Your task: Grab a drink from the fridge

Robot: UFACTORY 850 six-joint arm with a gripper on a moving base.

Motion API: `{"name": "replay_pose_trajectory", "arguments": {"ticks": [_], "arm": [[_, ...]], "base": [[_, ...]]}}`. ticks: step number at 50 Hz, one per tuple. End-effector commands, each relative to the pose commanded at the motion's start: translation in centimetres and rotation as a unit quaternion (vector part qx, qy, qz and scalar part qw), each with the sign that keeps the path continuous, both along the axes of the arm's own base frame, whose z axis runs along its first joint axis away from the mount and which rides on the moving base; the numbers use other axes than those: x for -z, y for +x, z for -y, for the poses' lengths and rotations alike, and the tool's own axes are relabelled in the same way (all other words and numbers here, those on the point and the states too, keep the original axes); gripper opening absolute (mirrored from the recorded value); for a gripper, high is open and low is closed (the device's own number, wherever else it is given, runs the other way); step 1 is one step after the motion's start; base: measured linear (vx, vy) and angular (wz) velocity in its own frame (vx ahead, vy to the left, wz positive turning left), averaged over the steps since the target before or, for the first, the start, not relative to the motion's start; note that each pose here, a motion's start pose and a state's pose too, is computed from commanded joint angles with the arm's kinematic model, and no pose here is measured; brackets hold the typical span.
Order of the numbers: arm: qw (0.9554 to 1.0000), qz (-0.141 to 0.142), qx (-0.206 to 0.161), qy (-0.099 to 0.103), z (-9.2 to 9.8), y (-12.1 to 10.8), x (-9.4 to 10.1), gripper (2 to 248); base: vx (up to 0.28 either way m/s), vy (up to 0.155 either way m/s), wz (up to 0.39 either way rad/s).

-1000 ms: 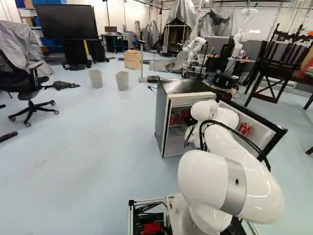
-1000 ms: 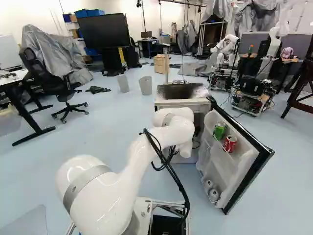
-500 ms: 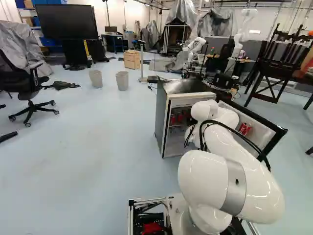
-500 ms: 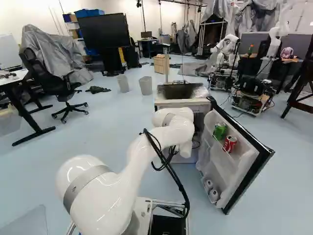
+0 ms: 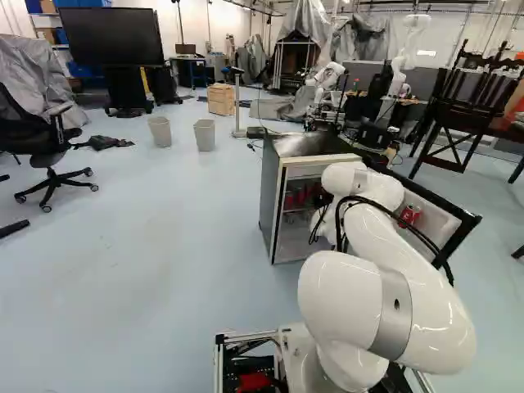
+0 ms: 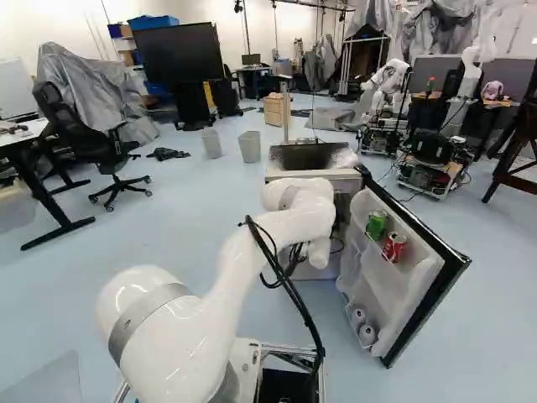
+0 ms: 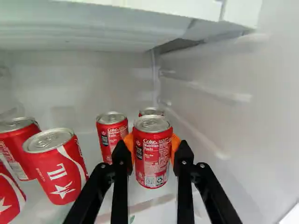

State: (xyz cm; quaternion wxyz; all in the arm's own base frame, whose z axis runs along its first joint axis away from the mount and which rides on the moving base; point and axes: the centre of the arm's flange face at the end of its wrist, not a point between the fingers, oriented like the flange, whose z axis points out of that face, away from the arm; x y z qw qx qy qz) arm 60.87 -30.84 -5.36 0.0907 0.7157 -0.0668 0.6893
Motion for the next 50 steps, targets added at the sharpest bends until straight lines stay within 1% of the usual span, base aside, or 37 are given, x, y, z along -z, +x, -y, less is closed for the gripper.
{"name": "replay_pose_trajectory", "arguments": {"ticks": [9, 21, 50], "arm": [[0.9999, -0.01, 0.003, 0.005, -0.1, -1.0, -1.8, 96], [0.9995, -0.028, 0.007, 0.016, -0.6, -3.0, -4.5, 96], [0.9969, -0.068, 0.009, 0.038, -3.5, -8.5, -10.9, 96]], "base": [[0.0, 0.0, 0.0], [0.0, 0.0, 0.0], [0.0, 0.0, 0.0]]}}
